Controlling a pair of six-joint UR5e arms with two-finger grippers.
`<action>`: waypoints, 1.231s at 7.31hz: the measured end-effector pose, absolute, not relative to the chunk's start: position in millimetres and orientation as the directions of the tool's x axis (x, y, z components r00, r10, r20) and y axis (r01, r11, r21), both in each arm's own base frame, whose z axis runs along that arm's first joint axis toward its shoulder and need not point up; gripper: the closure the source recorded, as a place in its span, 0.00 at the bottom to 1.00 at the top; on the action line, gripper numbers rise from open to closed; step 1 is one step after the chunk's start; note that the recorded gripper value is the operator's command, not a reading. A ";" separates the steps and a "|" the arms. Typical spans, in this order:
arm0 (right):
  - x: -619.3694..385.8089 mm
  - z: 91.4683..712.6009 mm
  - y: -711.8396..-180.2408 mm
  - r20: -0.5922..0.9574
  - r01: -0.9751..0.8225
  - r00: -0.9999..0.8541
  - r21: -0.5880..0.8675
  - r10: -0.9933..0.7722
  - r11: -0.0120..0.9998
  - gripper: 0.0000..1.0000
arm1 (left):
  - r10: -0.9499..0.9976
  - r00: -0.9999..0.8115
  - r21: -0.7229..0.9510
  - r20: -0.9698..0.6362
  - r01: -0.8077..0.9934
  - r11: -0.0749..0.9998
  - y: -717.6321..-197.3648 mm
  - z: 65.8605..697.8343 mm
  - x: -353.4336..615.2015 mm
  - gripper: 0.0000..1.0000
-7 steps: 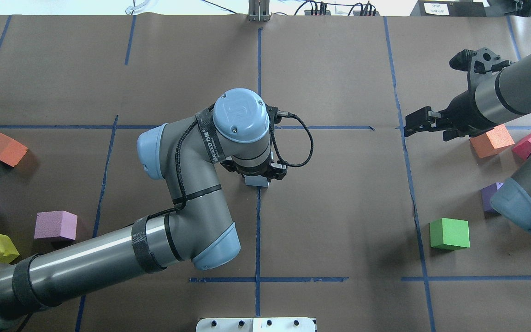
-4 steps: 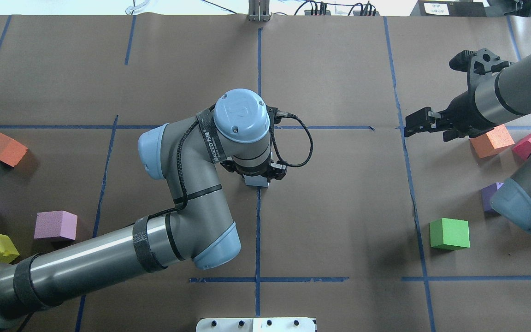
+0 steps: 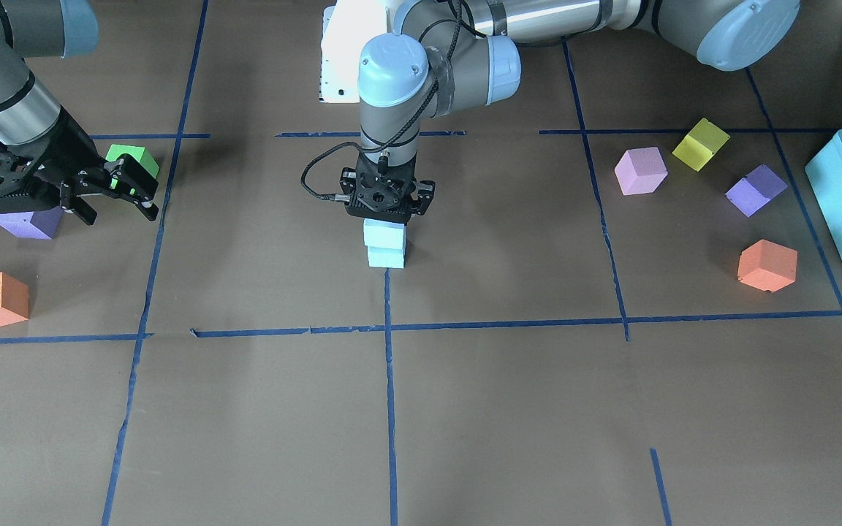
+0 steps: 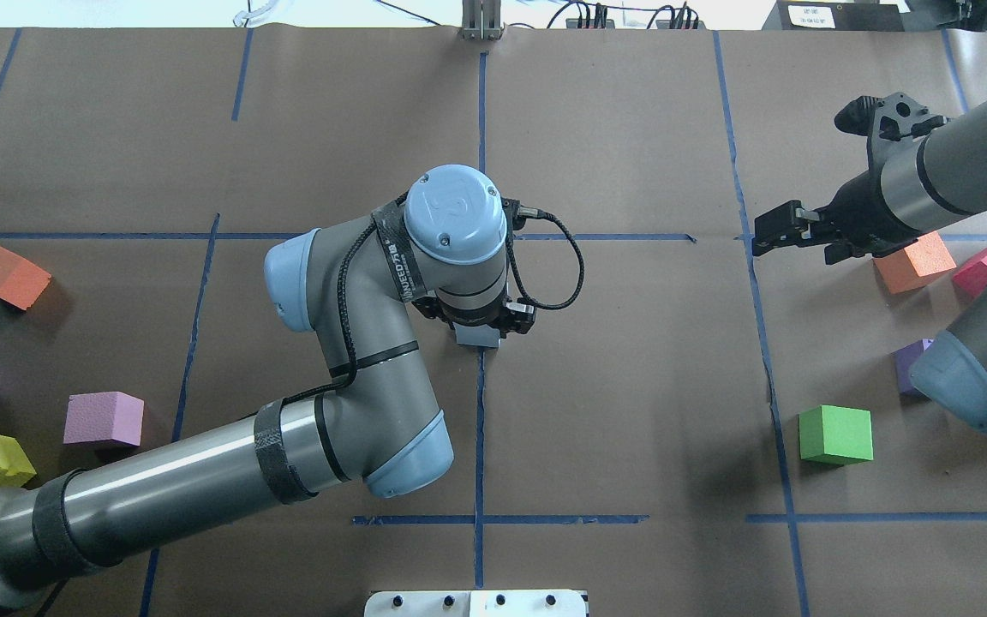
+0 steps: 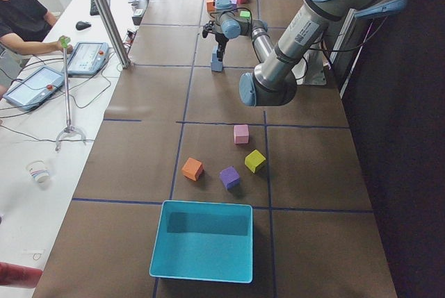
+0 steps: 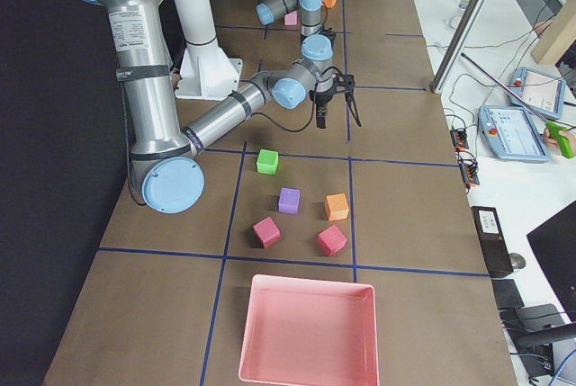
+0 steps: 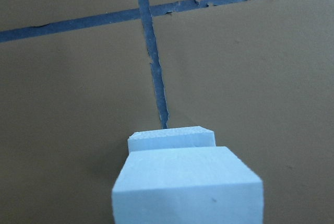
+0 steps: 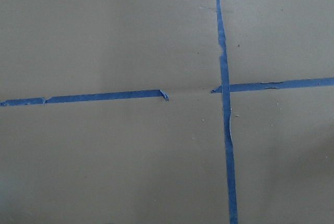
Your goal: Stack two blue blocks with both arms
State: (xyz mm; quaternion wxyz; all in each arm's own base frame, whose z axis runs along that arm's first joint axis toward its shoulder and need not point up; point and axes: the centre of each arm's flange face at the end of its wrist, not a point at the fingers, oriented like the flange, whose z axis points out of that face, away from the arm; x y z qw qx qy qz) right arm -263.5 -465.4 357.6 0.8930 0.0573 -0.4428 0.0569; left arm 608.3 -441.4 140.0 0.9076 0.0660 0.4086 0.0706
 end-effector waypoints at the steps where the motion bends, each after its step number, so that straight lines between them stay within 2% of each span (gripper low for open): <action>1: -263.8 358.6 -465.8 0.796 -0.153 0.603 0.051 0.052 0.987 0.00 | 0.181 0.659 0.181 -0.730 -0.068 0.981 -442.3 139.9 608.1 0.00; 5: -263.4 360.1 -466.1 0.795 -0.150 0.605 0.056 0.047 0.987 0.00 | 0.173 0.650 0.203 -0.740 -0.028 0.979 -447.2 125.8 577.8 0.00; 7: -261.3 363.5 -465.7 0.791 -0.143 0.610 0.063 0.038 0.988 0.00 | 0.152 0.634 0.220 -0.758 0.030 0.975 -448.1 111.4 494.8 0.00; 9: -235.5 374.7 -474.3 0.780 -0.130 0.625 0.100 0.004 0.986 0.00 | 0.137 0.628 0.203 -0.766 0.035 0.978 -462.6 145.5 405.5 0.00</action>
